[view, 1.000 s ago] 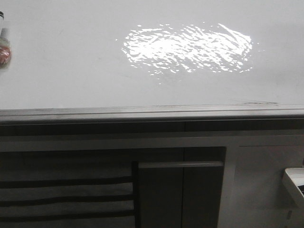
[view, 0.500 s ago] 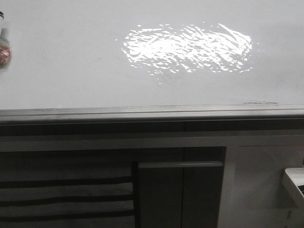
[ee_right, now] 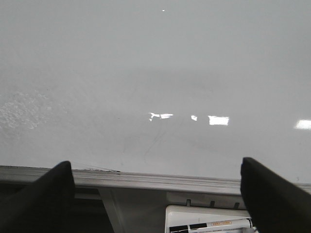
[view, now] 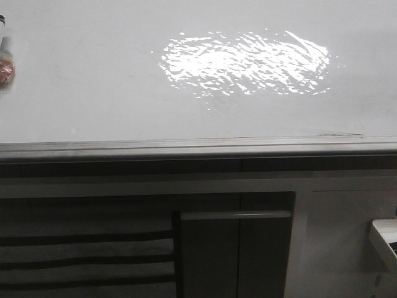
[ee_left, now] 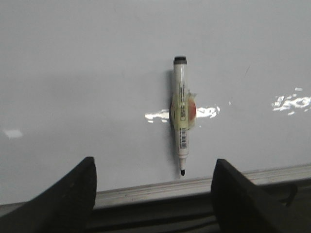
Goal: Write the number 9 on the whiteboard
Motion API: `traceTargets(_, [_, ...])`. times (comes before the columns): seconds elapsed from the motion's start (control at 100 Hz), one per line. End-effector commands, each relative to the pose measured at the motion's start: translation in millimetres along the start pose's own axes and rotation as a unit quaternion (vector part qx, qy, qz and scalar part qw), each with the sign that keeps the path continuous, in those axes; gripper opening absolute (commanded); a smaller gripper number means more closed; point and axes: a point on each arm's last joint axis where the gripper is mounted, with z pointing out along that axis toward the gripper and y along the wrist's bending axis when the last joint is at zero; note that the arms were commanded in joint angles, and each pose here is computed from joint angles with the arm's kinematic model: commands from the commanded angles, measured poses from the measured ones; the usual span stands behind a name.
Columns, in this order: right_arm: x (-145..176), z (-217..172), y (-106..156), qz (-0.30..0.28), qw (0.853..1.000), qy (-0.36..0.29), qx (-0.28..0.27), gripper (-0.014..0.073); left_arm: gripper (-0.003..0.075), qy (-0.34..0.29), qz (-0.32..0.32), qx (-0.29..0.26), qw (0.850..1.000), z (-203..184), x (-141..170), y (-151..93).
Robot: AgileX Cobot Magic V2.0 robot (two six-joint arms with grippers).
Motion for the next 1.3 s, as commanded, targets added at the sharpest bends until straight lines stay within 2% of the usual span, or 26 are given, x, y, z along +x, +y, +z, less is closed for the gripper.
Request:
traceTargets(0.0, [-17, -2, 0, -0.003, 0.999, -0.048, 0.001, 0.0617, 0.0438, -0.018, -0.007, -0.001, 1.000, 19, -14, 1])
traceTargets(0.18, [-17, -2, 0, -0.003, 0.999, -0.048, 0.001, 0.0617, 0.0438, 0.033, -0.027, 0.006, 0.999, 60, -7, -1])
traceTargets(0.28, [-17, -2, 0, -0.003, 0.999, -0.047, 0.001, 0.0617, 0.0438, 0.049, -0.014, 0.022, 0.998, 79, -2, -8])
traceTargets(0.5, [-17, -2, 0, -0.003, 0.999, -0.047, 0.001, 0.0617, 0.0438, 0.018, 0.030, 0.046, 0.998, 109, -1, -22])
traceTargets(0.65, [-17, -2, 0, -0.003, 0.999, -0.047, 0.001, 0.0617, 0.0438, 0.030, 0.032, 0.045, 0.998, 128, 7, -23])
traceTargets(0.82, [-17, -2, 0, -0.003, 0.999, -0.047, 0.001, 0.0617, 0.0436, 0.008, 0.032, 0.044, 0.998, 141, 8, -24])
traceTargets(0.89, [-17, -2, 0, -0.003, 0.999, -0.047, 0.001, 0.0617, 0.0405, 0.009, 0.032, 0.044, 0.998, 144, 10, -25])
traceTargets(1.16, [-17, -2, 0, -0.003, 0.999, -0.047, 0.001, 0.0617, 0.0204, 0.028, 0.033, 0.043, 0.998, 157, 20, -25])
traceTargets(1.29, [-16, -2, 0, -0.003, 0.999, -0.046, 0.002, 0.0617, 0.0148, 0.028, 0.033, 0.043, 0.998, 157, 20, -25])
